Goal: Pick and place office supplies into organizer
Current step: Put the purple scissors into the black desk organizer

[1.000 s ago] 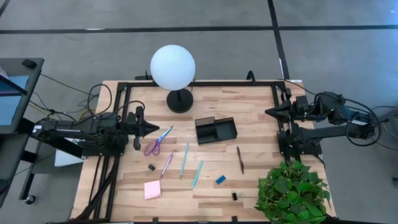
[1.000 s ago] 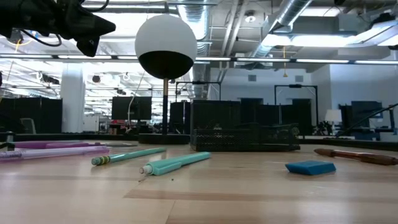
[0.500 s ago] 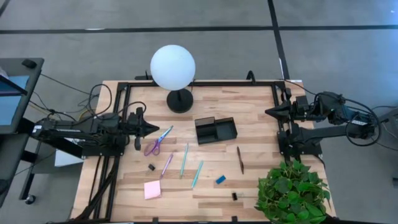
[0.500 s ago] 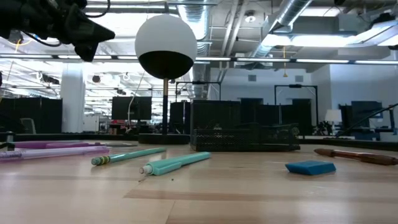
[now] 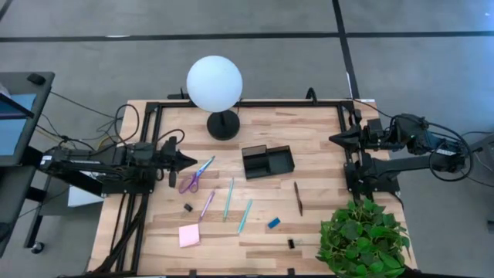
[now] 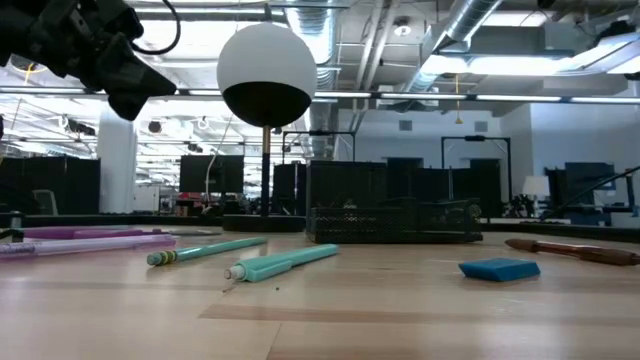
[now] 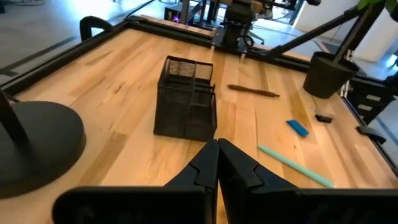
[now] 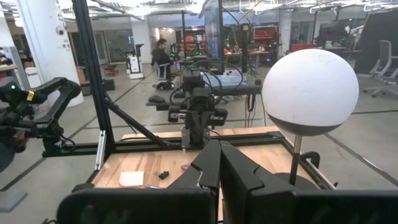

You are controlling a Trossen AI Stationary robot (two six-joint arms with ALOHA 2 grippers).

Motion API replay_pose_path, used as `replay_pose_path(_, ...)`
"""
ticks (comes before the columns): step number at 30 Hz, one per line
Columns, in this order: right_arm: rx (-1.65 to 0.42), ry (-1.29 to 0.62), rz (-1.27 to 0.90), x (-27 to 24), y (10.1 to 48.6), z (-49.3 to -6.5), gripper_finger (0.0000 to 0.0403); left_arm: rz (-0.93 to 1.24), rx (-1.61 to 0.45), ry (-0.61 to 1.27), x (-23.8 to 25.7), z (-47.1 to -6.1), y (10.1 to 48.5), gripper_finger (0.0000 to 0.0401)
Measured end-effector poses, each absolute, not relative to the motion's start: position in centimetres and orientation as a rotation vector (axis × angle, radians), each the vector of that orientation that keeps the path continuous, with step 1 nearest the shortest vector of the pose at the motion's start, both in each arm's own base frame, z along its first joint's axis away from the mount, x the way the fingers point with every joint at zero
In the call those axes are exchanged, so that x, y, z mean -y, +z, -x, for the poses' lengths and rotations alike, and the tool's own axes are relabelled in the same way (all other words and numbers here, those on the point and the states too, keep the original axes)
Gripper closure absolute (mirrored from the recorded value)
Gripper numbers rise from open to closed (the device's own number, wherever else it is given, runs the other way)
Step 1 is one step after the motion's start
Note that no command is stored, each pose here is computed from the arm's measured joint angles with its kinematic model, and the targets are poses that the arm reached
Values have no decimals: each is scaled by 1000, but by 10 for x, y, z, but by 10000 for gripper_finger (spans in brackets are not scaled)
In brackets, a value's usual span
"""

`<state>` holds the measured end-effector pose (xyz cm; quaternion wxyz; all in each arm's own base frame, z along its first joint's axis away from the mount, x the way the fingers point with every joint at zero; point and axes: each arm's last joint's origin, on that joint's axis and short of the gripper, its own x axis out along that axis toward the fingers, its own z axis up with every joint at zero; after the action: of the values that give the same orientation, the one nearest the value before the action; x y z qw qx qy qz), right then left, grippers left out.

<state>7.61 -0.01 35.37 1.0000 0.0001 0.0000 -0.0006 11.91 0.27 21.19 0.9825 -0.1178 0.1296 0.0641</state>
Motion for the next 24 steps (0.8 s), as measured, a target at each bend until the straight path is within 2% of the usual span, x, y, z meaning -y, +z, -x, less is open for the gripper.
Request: replay_pose_path(24, 19, -2, 1, 0, 355, -76, 403, 306, -266, 139, -3, -119, 211, 401)
